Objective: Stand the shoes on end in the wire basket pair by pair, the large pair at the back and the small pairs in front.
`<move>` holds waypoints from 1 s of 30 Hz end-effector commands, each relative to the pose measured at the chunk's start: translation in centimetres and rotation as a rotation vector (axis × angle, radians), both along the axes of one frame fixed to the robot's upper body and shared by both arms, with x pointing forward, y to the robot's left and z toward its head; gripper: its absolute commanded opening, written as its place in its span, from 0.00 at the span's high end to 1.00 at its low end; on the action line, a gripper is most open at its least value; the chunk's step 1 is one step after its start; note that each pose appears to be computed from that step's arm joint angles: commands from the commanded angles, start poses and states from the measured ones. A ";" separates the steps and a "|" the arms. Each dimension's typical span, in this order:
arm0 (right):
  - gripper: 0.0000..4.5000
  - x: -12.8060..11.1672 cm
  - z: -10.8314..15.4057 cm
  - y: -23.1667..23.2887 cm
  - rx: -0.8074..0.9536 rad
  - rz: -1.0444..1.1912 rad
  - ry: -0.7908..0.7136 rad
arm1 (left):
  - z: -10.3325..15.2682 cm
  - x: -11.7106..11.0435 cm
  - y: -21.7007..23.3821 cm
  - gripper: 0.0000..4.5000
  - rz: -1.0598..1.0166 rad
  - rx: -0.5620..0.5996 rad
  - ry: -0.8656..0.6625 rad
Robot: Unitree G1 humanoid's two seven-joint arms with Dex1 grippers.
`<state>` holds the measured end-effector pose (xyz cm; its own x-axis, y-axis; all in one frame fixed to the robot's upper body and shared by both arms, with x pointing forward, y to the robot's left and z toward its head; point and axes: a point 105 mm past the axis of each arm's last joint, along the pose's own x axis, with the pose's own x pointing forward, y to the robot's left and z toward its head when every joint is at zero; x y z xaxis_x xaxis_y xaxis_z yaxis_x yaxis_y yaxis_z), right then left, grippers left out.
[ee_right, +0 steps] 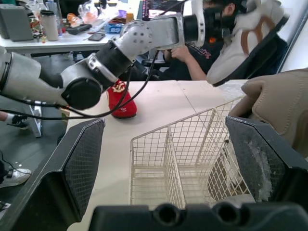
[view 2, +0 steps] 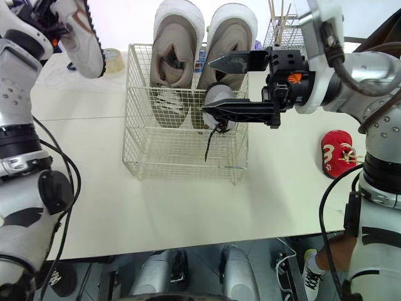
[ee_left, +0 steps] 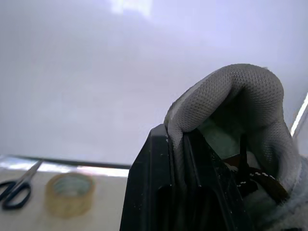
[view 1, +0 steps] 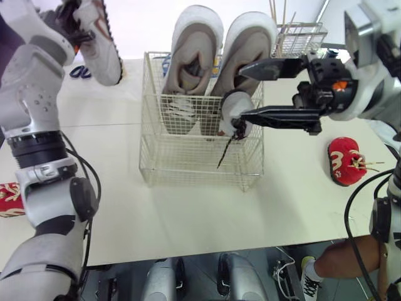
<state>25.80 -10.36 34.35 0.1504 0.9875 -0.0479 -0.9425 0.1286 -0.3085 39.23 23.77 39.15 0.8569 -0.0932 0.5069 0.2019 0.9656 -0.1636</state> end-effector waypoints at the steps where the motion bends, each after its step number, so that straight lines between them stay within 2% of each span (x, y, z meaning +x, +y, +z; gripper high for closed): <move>1: 0.03 -0.2 1.0 -0.7 0.006 -0.033 -0.051 | 2.9 -3.1 -1.5 0.99 -0.019 -0.037 -0.156; 4: 0.03 -0.1 1.0 -0.8 0.006 -0.038 -0.049 | 2.9 -4.6 -3.6 0.99 -0.032 0.024 -0.220; 7: 0.03 -0.1 1.1 -0.8 0.004 -0.038 -0.047 | 2.4 -5.5 -4.5 0.99 -0.029 -0.001 -0.230; 10: 0.03 0.0 1.0 -0.7 0.000 -0.040 -0.042 | 1.1 -6.7 -6.7 0.99 -0.019 0.090 -0.258; 17: 0.03 -0.4 0.6 -1.1 -0.005 -0.041 -0.003 | -1.1 -7.4 -9.4 0.99 -0.007 0.173 -0.289; 27: 0.03 -1.1 -3.9 -3.2 -0.216 -0.155 0.076 | -3.2 -8.3 -10.8 0.99 0.087 0.226 -0.336; 30: 0.03 -1.0 -4.4 -3.6 -0.248 -0.177 0.076 | -3.9 -8.3 -11.0 0.99 0.102 0.228 -0.337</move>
<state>25.25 -13.99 28.84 0.2895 0.9053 -0.3109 -0.9502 0.2327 -0.2072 32.25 13.13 34.15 0.7147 -0.1556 0.6819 0.1206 0.9878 0.0989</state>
